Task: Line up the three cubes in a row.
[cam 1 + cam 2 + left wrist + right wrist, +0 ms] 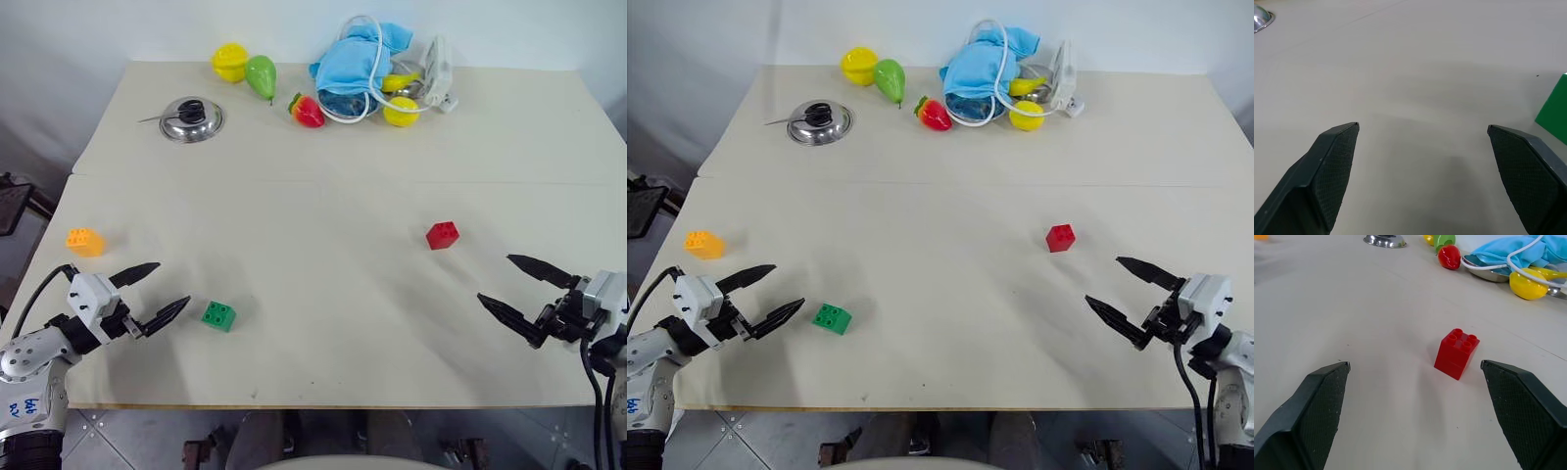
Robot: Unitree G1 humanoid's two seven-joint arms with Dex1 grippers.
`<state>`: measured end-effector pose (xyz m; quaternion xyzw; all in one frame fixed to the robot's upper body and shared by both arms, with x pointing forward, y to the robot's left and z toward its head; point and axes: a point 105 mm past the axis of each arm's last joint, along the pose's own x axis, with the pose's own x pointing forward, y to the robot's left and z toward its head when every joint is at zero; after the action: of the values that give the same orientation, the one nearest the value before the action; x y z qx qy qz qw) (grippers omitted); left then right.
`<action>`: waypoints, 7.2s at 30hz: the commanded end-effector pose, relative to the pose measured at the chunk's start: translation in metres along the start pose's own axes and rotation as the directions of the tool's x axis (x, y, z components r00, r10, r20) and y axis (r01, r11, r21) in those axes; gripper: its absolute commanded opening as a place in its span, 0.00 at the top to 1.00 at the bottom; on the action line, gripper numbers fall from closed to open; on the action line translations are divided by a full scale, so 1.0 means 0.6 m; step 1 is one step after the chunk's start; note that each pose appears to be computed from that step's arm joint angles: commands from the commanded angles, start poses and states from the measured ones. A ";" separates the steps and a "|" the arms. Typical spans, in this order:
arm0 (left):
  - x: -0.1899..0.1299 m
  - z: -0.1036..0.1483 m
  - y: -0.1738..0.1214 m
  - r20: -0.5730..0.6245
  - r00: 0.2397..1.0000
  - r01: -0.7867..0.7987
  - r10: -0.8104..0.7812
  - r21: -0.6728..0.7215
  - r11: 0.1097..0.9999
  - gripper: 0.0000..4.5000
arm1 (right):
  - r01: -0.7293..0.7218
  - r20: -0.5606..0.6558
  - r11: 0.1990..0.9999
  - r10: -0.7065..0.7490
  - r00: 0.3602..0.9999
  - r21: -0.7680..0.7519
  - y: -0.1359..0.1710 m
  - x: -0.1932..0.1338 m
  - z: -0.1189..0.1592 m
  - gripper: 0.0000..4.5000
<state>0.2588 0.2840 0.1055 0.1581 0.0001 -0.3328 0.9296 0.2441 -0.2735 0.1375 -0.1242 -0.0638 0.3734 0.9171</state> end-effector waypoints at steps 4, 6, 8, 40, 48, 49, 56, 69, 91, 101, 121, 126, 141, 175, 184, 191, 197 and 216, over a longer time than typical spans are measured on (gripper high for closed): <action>0.011 0.041 0.003 0.102 0.995 -0.004 0.007 -0.034 0.999 0.00 | 0.021 0.036 0.999 -0.020 0.999 -0.031 -0.004 0.004 0.017 0.00; 0.026 0.068 -0.003 0.146 0.988 0.058 -0.044 -0.089 0.994 0.00 | 0.081 0.044 0.997 -0.080 0.996 -0.013 -0.018 -0.004 0.023 0.00; 0.048 0.109 -0.018 0.211 0.969 0.143 -0.126 -0.065 0.988 0.00 | 0.133 0.038 0.991 -0.134 0.990 0.008 -0.032 -0.024 0.029 0.00; 0.120 0.165 -0.114 0.243 0.872 0.426 -0.424 0.048 0.904 0.00 | 0.483 -0.421 0.869 -0.402 0.813 0.103 -0.077 0.162 -0.014 0.00; 0.119 0.172 -0.114 0.255 0.862 0.440 -0.438 0.053 0.897 0.00 | 0.482 -0.389 0.855 -0.385 0.837 0.192 -0.059 0.175 -0.009 0.44; 0.119 0.172 -0.115 0.255 0.860 0.444 -0.442 0.054 0.895 0.00 | 0.465 -0.383 0.861 -0.366 0.848 0.207 -0.055 0.176 -0.008 0.51; 0.119 0.166 -0.113 0.242 0.856 0.460 -0.456 0.046 0.887 0.00 | -0.219 -0.301 0.973 0.231 0.925 0.076 0.028 0.188 0.040 0.67; 0.115 0.152 -0.112 0.237 0.868 0.444 -0.436 0.020 0.896 0.00 | -0.724 -0.338 0.686 0.664 0.667 -0.079 0.042 0.256 -0.007 0.67; -0.117 0.017 -0.027 0.030 0.979 -0.189 0.200 -0.216 0.958 0.00 | -0.545 0.155 0.835 0.550 0.821 -0.075 0.058 0.090 0.057 0.01; -0.111 0.011 -0.058 -0.095 0.983 0.151 -0.154 -0.038 0.988 0.00 | -0.607 0.179 0.788 0.615 0.768 -0.103 0.114 0.074 0.021 0.01; 0.040 0.037 -0.072 -0.113 0.710 0.704 -0.695 0.087 0.705 0.27 | -0.560 0.080 0.819 0.571 0.817 -0.126 0.091 0.064 0.031 0.00; 0.063 0.053 -0.087 -0.056 0.679 0.732 -0.732 0.124 0.670 0.62 | -0.526 0.058 0.842 0.535 0.843 -0.119 0.088 0.052 0.028 0.00; 0.272 0.132 -0.132 -0.063 0.635 0.769 -0.770 0.151 0.621 0.68 | -0.330 -0.014 0.937 0.330 0.944 -0.120 0.043 -0.018 0.019 0.00; 0.050 0.096 -0.010 0.257 0.964 0.030 -0.073 0.171 0.985 0.02 | -0.423 0.233 0.905 0.420 0.877 -0.040 0.093 0.113 0.064 0.00; -0.171 -0.022 -0.003 0.056 0.670 -0.718 0.740 -0.202 0.666 0.02 | -0.474 0.305 0.877 0.475 0.826 -0.081 0.112 0.135 0.064 0.00; -0.188 -0.033 -0.002 -0.016 0.493 -0.842 0.870 -0.262 0.472 0.02 | -0.497 0.300 0.863 0.499 0.813 -0.088 0.104 0.141 0.056 0.00; -0.142 -0.010 0.061 -0.053 0.493 -0.854 0.869 -0.222 0.471 0.02 | -0.511 0.293 0.855 0.513 0.807 -0.091 0.095 0.144 0.052 0.00; -0.069 -0.016 0.208 -0.147 0.659 -0.751 0.738 -0.195 0.631 0.42 | -0.466 0.310 0.880 0.470 0.826 -0.093 0.131 0.164 0.075 0.00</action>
<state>0.3049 0.4023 0.1300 0.0323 0.0133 0.1002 0.9944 0.2555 -0.1444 0.1559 -0.0739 -0.1743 0.6045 0.7738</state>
